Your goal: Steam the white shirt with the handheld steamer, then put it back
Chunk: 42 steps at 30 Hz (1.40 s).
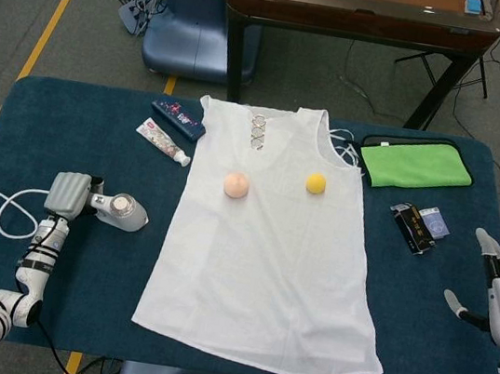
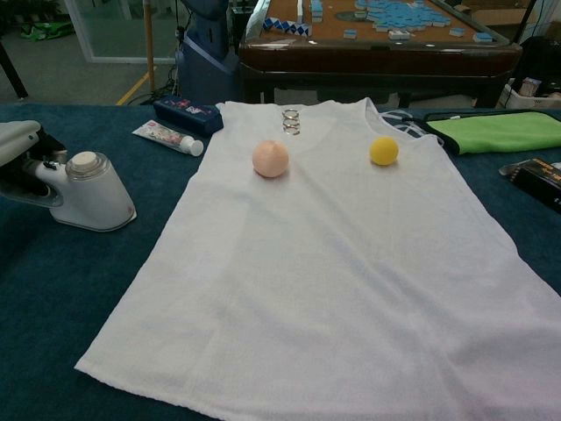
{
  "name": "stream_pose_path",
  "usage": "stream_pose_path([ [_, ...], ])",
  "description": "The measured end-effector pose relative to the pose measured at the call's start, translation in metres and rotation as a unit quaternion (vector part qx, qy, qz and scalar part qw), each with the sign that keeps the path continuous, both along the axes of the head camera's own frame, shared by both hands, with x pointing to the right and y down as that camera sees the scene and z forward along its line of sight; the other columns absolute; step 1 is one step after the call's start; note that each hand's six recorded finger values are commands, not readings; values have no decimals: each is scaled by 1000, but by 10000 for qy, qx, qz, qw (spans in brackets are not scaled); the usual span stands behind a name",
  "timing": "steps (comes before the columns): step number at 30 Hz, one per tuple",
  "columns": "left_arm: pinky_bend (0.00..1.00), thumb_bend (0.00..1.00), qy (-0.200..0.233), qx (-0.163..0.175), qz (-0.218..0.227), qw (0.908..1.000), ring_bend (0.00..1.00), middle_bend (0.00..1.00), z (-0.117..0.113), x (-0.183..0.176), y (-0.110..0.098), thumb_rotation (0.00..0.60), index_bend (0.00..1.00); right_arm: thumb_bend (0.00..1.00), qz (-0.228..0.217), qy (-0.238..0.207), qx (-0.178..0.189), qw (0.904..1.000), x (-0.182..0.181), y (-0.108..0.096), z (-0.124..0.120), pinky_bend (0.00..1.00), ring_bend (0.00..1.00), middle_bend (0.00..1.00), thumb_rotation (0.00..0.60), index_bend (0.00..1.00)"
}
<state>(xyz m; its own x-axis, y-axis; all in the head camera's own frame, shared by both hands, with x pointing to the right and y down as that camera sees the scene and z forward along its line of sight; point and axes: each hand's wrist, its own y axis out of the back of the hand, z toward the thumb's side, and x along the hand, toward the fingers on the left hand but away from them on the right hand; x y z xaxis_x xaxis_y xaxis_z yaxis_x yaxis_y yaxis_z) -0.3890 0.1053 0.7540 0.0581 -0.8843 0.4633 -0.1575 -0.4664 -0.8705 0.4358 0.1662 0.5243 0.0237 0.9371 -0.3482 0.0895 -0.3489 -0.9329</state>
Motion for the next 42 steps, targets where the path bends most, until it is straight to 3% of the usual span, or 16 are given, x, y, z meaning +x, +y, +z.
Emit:
stream_pose_path([
  [6,663,205,389,-205,-197,9988,701,804,2,-1,-3,600,840,221,-19,4,-127,9999,-2,2,4,0,4,151,600,6],
  [13,665,205,743,-219,-299,9965,707,808,-6,1,-8,600,842,219,-110,-25,-279,9995,-8,6,10,0,4,154,600,15],
  [21,667,205,1168,-192,-115,9929,709,811,-25,25,-6,600,842,251,-619,-113,-715,9955,-31,14,29,0,15,155,600,15],
  [24,668,205,1336,-201,8,9908,709,811,-36,41,-2,600,841,368,-891,-144,-939,9915,-41,19,38,0,15,155,600,15],
  [29,668,205,1508,-239,285,9879,709,811,-54,72,6,600,840,762,-1429,-219,-1438,9790,-60,31,56,0,15,153,600,15],
  [32,668,205,1540,-265,444,9867,709,811,-64,90,10,600,840,905,-1731,-295,-1735,9690,-72,38,68,0,15,139,600,15],
  [35,668,205,1562,-269,545,9859,709,811,-70,105,12,600,840,992,-1963,-386,-1975,9597,-83,43,81,0,15,134,600,15],
  [42,669,205,1542,-280,793,9845,709,810,-72,135,14,600,839,1000,-2332,-590,-2378,9411,-103,57,108,0,15,134,600,15],
])
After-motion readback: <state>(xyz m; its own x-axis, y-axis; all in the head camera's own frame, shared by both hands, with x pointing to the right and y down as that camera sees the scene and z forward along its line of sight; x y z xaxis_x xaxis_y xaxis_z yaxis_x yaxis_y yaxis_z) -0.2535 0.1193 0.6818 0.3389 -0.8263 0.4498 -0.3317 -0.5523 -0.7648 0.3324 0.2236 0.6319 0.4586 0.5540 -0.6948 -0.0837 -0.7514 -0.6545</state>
